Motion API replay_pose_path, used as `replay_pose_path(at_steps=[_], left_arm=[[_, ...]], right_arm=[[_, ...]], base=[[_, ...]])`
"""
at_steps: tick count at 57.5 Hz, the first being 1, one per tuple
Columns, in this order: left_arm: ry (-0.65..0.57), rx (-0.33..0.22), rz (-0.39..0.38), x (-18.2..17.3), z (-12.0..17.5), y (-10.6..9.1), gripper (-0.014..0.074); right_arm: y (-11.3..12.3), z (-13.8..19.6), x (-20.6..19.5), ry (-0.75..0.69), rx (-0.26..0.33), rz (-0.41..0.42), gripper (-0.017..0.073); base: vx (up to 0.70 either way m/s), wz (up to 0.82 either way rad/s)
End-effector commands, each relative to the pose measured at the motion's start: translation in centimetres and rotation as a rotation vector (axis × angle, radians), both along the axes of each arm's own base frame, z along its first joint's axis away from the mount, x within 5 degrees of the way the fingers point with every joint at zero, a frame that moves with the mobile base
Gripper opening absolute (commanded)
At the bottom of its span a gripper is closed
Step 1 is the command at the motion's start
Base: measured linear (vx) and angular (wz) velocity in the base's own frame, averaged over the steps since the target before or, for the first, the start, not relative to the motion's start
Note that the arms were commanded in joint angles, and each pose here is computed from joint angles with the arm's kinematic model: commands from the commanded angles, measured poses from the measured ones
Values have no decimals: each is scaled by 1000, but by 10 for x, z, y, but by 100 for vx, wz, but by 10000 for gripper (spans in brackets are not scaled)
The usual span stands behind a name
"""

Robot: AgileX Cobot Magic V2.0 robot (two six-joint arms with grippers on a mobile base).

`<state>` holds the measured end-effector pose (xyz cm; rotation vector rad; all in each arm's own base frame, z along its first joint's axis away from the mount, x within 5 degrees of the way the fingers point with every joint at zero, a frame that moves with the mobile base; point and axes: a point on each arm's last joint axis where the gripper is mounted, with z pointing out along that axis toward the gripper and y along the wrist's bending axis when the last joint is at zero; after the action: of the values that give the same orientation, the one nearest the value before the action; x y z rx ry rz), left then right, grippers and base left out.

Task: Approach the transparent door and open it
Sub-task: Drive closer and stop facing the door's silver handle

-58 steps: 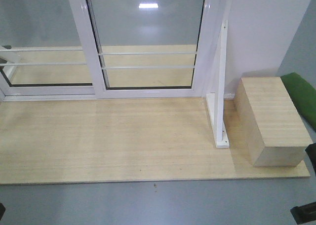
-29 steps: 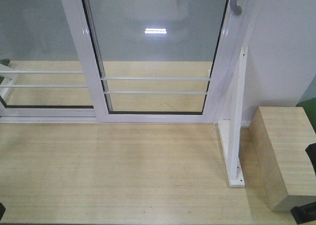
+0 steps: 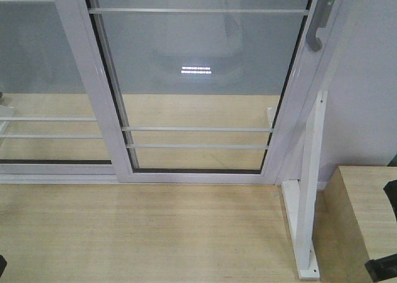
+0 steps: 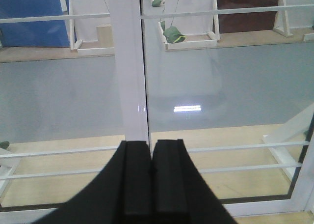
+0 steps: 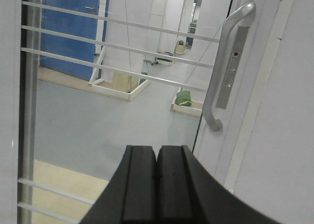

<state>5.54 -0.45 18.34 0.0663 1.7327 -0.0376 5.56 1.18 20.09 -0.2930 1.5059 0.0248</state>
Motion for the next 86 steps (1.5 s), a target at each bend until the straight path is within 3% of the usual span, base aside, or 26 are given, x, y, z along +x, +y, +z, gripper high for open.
replay_pose_path(at_steps=[1,86], left_arm=[[-61,-17,5,1,-2,0,4],[-60,-17,5,1,-2,0,4]], right_arm=[[-1,4,-1,-84,5,-9,2],[-1,4,-1,-84,4,-10,2]], base=[[32,-4],[11,-3]])
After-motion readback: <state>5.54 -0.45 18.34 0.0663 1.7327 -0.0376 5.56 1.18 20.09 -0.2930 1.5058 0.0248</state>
